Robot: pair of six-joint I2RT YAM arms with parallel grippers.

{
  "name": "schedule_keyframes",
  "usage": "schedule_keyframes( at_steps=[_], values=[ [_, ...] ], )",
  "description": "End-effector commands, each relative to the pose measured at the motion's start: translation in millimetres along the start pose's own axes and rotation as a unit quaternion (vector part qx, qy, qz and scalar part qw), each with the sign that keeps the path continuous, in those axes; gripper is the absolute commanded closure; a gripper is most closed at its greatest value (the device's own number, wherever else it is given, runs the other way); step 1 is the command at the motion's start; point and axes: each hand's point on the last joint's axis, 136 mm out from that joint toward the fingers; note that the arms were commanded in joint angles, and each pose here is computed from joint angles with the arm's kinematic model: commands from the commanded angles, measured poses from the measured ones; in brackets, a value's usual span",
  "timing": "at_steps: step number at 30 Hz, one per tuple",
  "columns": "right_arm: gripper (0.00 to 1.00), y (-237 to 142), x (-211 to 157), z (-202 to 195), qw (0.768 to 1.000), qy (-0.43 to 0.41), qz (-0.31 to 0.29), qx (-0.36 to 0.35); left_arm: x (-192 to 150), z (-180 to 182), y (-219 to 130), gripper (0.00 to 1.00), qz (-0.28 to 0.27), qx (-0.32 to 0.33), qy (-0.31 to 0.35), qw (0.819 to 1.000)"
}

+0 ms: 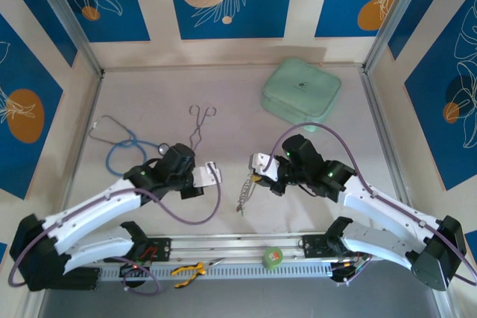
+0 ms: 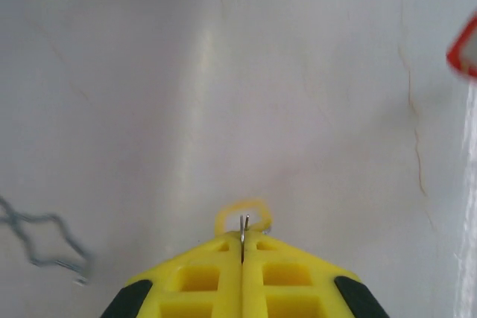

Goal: Put the keys on the keyring

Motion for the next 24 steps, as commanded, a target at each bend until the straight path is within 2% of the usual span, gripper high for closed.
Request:
schedule_keyframes(
  at_steps=[1,9,14,24],
  values=[
    [1.00,-0.4,12.2,12.9,0.999,-0.025,-0.032,0.026,27.1,1.9,-13.0,1.00,-0.080,0.013,0.054,0.995],
    [1.00,14.0,30.9,22.0,0.993,-0.078,-0.066,0.062,46.5,-4.2,-20.0,1.00,-0.148,0.018,0.119,0.982],
    [1.00,24.1,39.6,25.2,0.988,-0.101,-0.082,0.087,55.3,-13.2,-24.8,1.00,-0.200,0.026,0.157,0.967],
    [1.00,38.9,52.2,32.5,0.979,-0.118,-0.105,0.129,60.1,-35.3,-22.6,1.00,-0.233,0.002,0.222,0.947]
  ],
)
Point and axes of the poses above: each hand's point on the last joint's axis, 136 mm out from that joint toward the fingers, its own y axis out along the fingers, its own z axis along the line the jaws close on, x = y × z, and after that the axes turned 3 degrees about -y, right-handed
